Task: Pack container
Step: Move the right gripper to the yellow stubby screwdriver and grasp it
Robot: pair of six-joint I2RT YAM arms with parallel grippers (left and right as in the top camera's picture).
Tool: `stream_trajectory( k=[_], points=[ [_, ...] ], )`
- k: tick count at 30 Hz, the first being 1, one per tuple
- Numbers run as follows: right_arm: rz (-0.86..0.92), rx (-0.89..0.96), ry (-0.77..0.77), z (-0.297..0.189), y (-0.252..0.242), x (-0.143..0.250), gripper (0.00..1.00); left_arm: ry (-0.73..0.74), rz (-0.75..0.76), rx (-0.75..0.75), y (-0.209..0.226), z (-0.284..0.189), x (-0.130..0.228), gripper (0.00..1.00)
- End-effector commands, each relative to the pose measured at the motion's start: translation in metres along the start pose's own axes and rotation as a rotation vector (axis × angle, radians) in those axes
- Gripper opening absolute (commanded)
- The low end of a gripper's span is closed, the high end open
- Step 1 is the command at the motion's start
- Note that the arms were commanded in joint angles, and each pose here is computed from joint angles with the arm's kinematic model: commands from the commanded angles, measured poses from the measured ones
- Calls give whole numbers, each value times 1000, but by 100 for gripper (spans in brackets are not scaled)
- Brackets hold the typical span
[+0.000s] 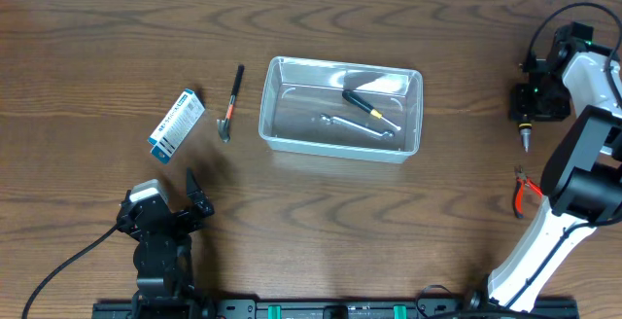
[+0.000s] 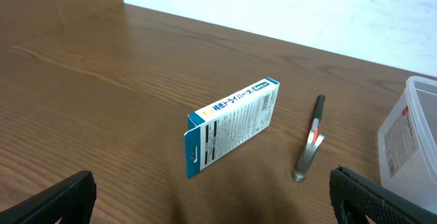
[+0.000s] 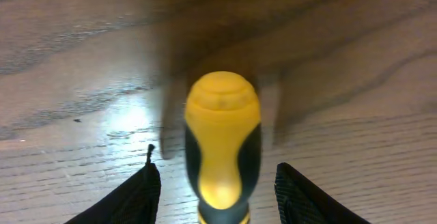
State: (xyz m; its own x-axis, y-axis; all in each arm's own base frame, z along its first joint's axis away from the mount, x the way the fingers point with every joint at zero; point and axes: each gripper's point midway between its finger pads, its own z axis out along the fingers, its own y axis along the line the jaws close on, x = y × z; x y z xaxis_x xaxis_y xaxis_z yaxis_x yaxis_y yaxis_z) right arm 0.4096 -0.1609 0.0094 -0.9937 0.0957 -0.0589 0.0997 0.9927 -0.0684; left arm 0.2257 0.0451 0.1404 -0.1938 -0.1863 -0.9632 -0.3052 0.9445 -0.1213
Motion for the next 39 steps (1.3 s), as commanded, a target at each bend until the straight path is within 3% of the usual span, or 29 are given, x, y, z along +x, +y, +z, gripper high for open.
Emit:
stream_trajectory(
  k=[1, 9, 19, 24, 30, 35, 39],
  points=[
    [12, -19, 4, 4, -7, 5, 54, 21, 12, -12, 3, 3, 10, 98],
    [-2, -84, -11, 10, 0, 4, 50, 21, 12, -12, 3, 3, 10, 98],
    [-29, -113, -3, 22, 8, 12, 53, 21, 12, -12, 3, 3, 10, 98],
    [-28, -114, -1, 22, 8, 12, 36, 21, 12, -12, 3, 3, 10, 98],
    [-18, -116, 6, 22, 10, 14, 25, 21, 12, -12, 3, 3, 10, 98],
    [-10, -119, 12, 21, 12, 15, 8, 21, 12, -12, 3, 3, 10, 98],
    [-2, -135, 8, 21, 17, 13, 2, 21, 12, -12, 3, 3, 10, 98]
  ],
)
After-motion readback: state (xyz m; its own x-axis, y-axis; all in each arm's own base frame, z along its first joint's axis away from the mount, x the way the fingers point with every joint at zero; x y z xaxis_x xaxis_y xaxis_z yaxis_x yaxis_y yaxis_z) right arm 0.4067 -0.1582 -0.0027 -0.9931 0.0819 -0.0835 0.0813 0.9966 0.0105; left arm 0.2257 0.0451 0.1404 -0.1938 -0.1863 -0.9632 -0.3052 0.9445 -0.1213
